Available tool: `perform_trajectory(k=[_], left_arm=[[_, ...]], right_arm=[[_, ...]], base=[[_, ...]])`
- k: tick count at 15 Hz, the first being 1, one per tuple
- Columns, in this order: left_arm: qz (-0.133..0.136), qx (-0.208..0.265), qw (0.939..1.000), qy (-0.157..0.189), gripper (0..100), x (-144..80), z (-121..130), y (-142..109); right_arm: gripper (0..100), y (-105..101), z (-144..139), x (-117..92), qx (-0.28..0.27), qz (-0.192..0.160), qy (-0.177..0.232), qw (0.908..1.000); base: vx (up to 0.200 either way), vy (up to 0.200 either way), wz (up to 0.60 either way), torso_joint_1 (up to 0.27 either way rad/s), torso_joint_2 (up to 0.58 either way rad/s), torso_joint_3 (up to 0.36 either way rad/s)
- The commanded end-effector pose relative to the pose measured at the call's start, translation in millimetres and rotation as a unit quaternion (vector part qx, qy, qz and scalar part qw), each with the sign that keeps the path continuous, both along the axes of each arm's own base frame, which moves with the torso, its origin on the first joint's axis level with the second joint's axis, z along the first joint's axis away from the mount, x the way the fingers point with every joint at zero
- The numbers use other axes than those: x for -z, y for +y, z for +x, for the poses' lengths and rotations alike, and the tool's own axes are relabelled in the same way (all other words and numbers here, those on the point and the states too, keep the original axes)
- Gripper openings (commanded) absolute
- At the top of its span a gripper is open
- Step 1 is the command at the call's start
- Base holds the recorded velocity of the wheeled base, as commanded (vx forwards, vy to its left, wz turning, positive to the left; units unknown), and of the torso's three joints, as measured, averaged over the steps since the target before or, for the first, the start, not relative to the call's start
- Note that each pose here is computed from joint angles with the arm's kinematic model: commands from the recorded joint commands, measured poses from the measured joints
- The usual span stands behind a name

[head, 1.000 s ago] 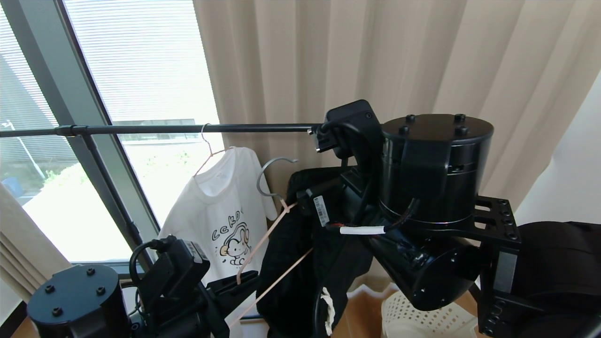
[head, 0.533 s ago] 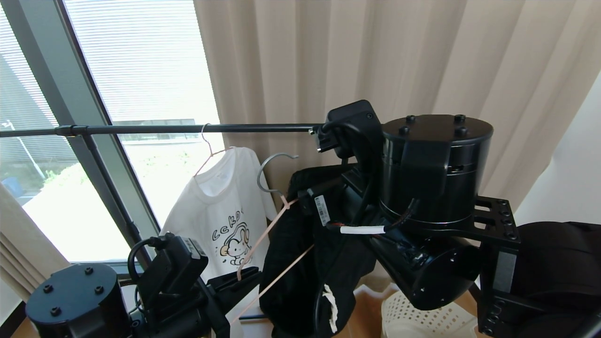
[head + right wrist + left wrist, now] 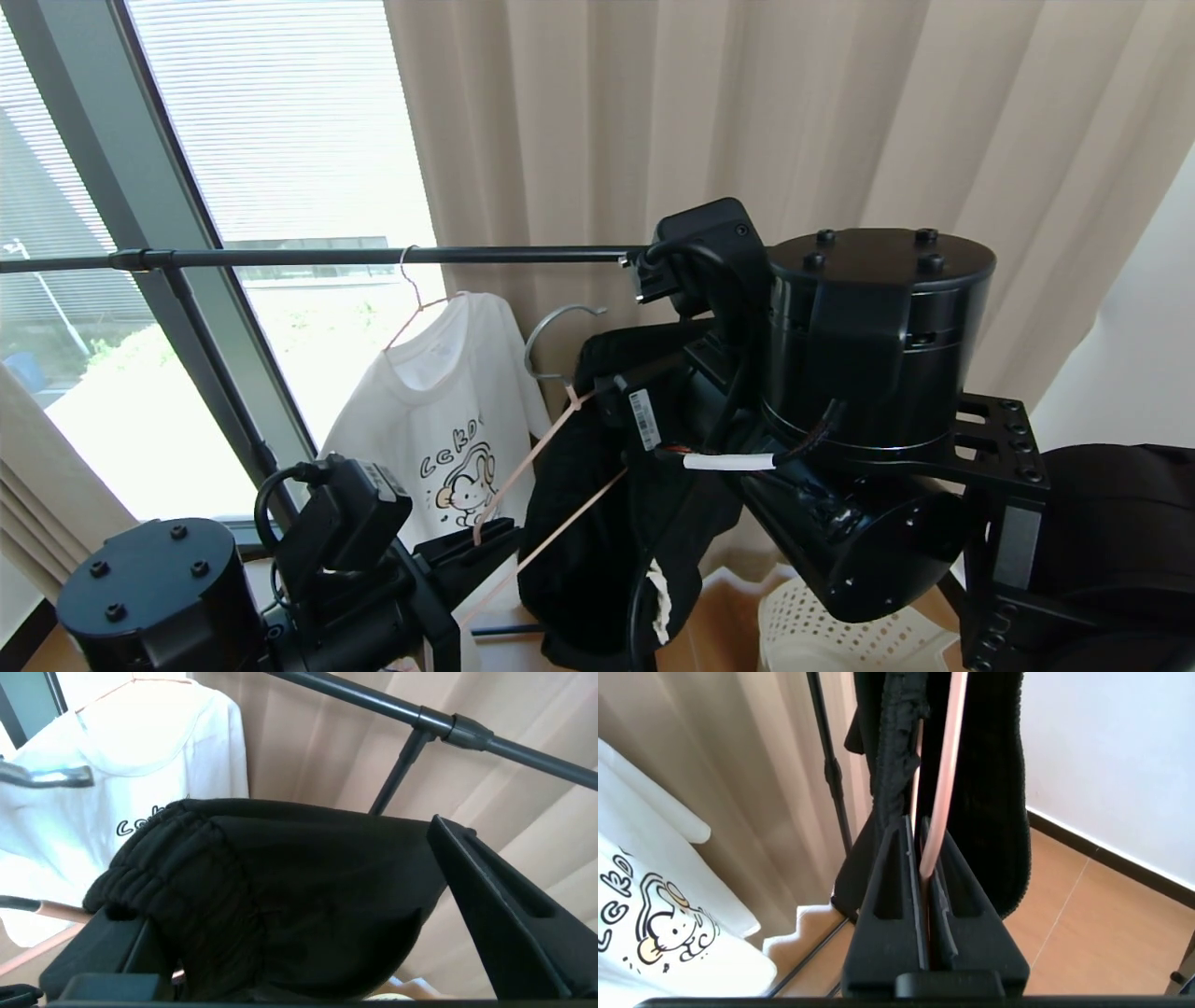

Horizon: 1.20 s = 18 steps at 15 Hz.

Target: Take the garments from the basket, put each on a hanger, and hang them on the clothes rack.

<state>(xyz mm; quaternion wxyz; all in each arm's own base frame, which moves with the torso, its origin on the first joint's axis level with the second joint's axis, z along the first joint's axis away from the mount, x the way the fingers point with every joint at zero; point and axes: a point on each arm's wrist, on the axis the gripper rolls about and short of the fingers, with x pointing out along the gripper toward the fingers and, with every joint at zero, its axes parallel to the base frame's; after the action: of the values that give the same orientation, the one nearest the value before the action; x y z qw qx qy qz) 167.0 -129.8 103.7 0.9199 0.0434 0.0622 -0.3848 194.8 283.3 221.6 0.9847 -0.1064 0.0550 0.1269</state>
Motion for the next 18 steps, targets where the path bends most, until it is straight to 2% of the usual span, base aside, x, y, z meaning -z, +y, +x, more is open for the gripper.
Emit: perform_trajectory(k=[1,10,16,18], left_arm=[[-0.002,-0.003,1.0,0.001,0,0.6,1.2,-0.1],[0.013,-0.001,0.9998,0.016,0,8.3,-0.8,0.9],[0.006,-0.006,0.9999,0.012,0,6.2,1.5,-0.2],[0.003,-0.025,0.9997,0.006,0,3.9,5.9,1.0]], right_arm=[[100,0.0,-0.2,0.7,-0.001,-0.002,0.001,1.0],[100,-3.3,-2.2,-8.8,-0.001,0.011,-0.007,0.9999],[100,0.8,-8.2,-3.0,-0.011,0.003,-0.002,0.9999],[100,-0.4,-8.9,-4.9,-0.011,0.005,-0.003,0.9999]], base=[[0.0,0.0,0.0,0.0,0.0,0.0],[0.0,0.0,0.0,0.0,0.0,0.0],[0.0,0.0,0.0,0.0,0.0,0.0],[0.0,0.0,0.0,0.0,0.0,0.0]])
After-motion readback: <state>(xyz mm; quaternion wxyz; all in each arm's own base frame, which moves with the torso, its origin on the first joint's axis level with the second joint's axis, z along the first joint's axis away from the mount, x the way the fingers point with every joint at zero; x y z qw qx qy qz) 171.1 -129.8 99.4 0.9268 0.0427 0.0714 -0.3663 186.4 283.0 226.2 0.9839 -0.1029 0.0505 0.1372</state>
